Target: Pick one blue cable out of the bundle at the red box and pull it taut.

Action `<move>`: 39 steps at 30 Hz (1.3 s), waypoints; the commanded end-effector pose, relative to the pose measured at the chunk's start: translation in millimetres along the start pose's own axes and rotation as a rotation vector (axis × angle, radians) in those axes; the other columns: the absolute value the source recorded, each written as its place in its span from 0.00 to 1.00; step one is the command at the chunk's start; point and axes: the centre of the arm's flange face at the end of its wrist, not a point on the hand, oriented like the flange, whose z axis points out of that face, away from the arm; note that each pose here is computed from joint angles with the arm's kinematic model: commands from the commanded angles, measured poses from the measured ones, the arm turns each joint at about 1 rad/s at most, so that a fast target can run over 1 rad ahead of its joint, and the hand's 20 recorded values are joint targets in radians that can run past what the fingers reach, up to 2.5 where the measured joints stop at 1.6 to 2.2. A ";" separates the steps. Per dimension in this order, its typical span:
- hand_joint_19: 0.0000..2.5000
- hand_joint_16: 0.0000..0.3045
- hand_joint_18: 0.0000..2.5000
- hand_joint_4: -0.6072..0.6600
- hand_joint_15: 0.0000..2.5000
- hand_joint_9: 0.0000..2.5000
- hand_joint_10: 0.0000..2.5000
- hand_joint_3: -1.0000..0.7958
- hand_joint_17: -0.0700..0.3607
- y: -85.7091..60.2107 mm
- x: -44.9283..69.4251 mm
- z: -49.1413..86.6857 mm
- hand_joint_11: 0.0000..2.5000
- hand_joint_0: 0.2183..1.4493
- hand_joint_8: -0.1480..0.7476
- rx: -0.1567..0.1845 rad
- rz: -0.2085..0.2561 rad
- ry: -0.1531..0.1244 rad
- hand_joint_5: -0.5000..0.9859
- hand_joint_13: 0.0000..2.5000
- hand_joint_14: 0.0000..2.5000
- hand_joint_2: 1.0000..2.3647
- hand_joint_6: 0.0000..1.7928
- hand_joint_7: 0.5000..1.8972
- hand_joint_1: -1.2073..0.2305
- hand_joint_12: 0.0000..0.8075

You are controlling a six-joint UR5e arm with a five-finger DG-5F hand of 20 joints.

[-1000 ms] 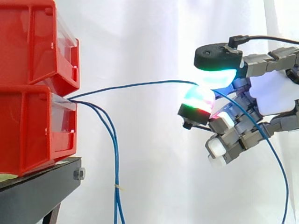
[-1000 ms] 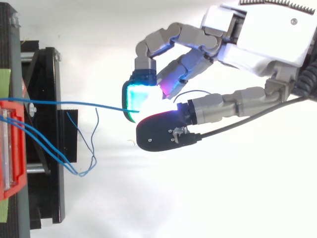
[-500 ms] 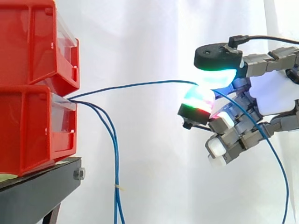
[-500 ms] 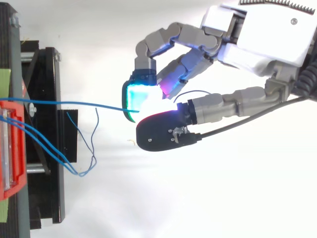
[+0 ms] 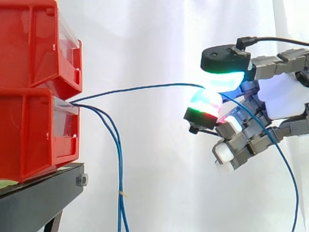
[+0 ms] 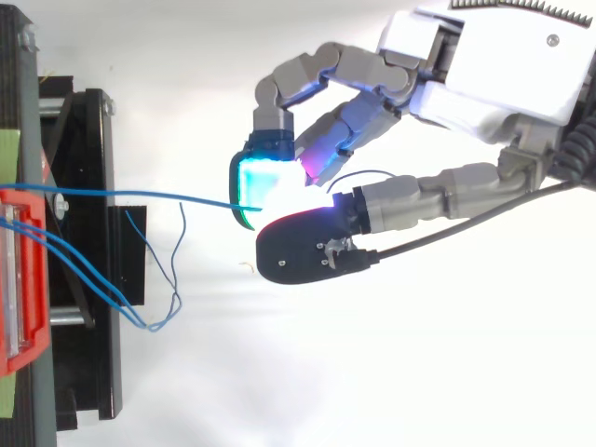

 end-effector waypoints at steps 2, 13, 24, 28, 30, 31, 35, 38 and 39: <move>0.16 0.20 0.27 0.55 0.20 0.37 0.01 0.57 0.48 -0.6 0.0 -0.1 0.36 0.33 0.58 0.001 0.000 0.000 0.27 0.30 0.01 0.01 0.49 0.58 0.26 0.51; 0.16 0.20 0.27 0.55 0.20 0.37 0.00 0.56 0.48 -0.6 0.0 -0.1 0.35 0.33 0.58 0.001 0.000 0.000 0.27 0.31 0.01 0.01 0.49 0.57 0.26 0.51; 0.16 0.20 0.27 0.55 0.20 0.38 0.01 0.56 0.47 -0.6 0.0 -0.1 0.35 0.33 0.58 0.001 0.000 0.000 0.27 0.30 0.01 0.01 0.49 0.56 0.26 0.50; 0.16 0.20 0.27 0.56 0.20 0.38 0.01 0.56 0.47 0.1 0.0 0.1 0.35 0.33 0.58 0.000 0.000 0.000 0.27 0.30 0.01 0.01 0.49 0.56 0.26 0.50; 0.16 0.20 0.27 0.55 0.20 0.38 0.00 0.56 0.47 -0.6 0.0 -0.1 0.35 0.33 0.58 0.001 0.000 0.000 0.27 0.30 0.01 0.01 0.49 0.56 0.26 0.51; 0.16 0.20 0.27 0.55 0.20 0.38 0.01 0.56 0.47 0.1 0.0 0.1 0.35 0.33 0.58 0.000 0.000 0.000 0.27 0.30 0.01 0.01 0.49 0.56 0.26 0.50; 0.16 0.20 0.27 0.55 0.20 0.38 0.01 0.56 0.47 0.1 0.0 0.1 0.35 0.33 0.58 0.000 0.000 0.000 0.27 0.30 0.01 0.01 0.49 0.56 0.26 0.50; 0.16 0.20 0.27 0.55 0.20 0.38 0.01 0.56 0.48 0.2 0.2 0.1 0.35 0.33 0.58 -0.001 0.000 0.001 0.27 0.30 0.01 0.01 0.49 0.56 0.26 0.50; 0.16 0.20 0.27 0.56 0.20 0.38 0.00 0.55 0.47 0.1 0.0 0.1 0.35 0.33 0.58 0.000 0.000 0.000 0.27 0.30 0.01 0.01 0.49 0.56 0.26 0.50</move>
